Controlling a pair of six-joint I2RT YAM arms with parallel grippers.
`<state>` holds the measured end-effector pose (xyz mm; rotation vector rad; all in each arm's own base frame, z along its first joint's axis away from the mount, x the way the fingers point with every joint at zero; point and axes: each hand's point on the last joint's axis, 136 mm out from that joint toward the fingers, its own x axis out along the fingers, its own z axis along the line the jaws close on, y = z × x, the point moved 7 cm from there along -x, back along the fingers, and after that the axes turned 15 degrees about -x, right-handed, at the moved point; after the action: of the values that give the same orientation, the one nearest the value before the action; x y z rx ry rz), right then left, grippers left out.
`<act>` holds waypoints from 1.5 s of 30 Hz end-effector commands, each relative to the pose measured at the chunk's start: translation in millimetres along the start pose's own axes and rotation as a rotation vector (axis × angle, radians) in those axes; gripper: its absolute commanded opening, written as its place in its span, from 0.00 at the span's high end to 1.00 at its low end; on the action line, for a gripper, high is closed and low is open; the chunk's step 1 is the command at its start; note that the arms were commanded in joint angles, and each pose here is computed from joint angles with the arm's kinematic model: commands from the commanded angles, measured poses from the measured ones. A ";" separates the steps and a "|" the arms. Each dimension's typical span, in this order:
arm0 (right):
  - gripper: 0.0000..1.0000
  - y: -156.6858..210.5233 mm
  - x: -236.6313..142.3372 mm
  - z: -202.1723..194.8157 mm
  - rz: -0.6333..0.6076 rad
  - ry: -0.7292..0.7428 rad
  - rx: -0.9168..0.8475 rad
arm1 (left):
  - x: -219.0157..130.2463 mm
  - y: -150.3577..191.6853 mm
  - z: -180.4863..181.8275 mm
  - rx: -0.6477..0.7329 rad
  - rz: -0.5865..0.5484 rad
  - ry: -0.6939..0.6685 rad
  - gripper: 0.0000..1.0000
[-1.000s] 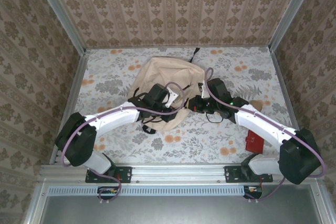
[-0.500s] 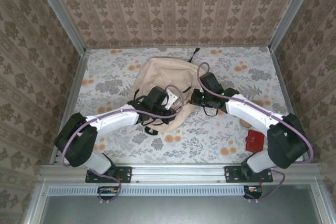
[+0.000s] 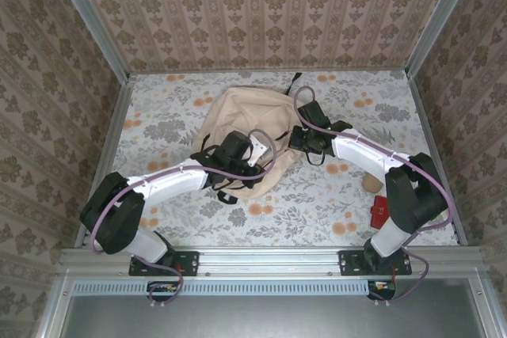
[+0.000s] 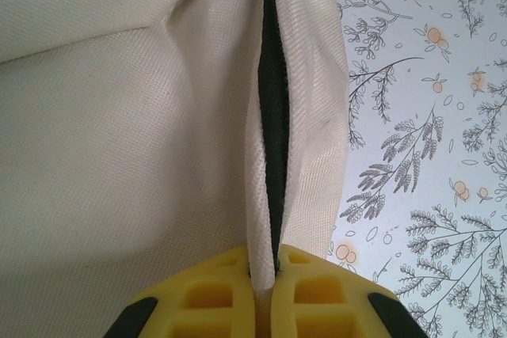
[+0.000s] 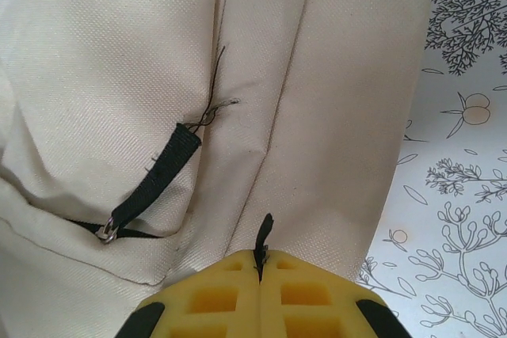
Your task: Pack books, pencil case, and school supplies into a backpack
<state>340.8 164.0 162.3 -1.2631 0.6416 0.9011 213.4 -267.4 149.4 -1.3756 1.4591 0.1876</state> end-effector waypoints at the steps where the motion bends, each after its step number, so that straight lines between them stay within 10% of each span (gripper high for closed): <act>1: 1.00 -23.0 -7.7 -30.7 -0.095 0.161 0.020 | -6.9 24.9 -2.6 -0.025 0.122 0.062 0.93; 8: 1.00 -6.4 -23.4 -56.1 -0.074 0.197 0.035 | -17.0 -7.4 -28.5 -0.059 0.054 0.161 0.43; 15: 1.00 4.1 -29.2 -101.2 -0.054 0.245 0.101 | -29.7 -43.5 -18.0 -0.202 -0.034 0.126 0.27; 18: 0.94 3.3 -35.7 -110.3 -0.050 0.242 0.117 | -29.2 -54.2 -6.5 -0.274 -0.064 0.066 0.27; 22: 0.46 -5.3 -49.1 -101.4 -0.061 0.169 0.078 | -24.7 -68.1 5.3 -0.329 -0.096 -0.023 0.26; 25: 0.33 -7.9 -53.3 -89.1 -0.048 0.067 0.076 | -18.0 -83.0 11.0 -0.364 -0.116 -0.075 0.27; 39: 0.31 49.5 -43.6 -79.8 0.074 0.093 0.126 | 23.5 -115.1 67.9 -0.495 -0.097 -0.168 0.49; 45: 0.46 59.5 -23.6 -72.3 0.143 0.026 0.131 | 46.8 -126.3 83.7 -0.512 -0.071 -0.176 0.61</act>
<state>285.2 85.8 148.2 -1.1629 0.7849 0.8991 365.5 -273.7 144.1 -1.7724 1.2390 0.6558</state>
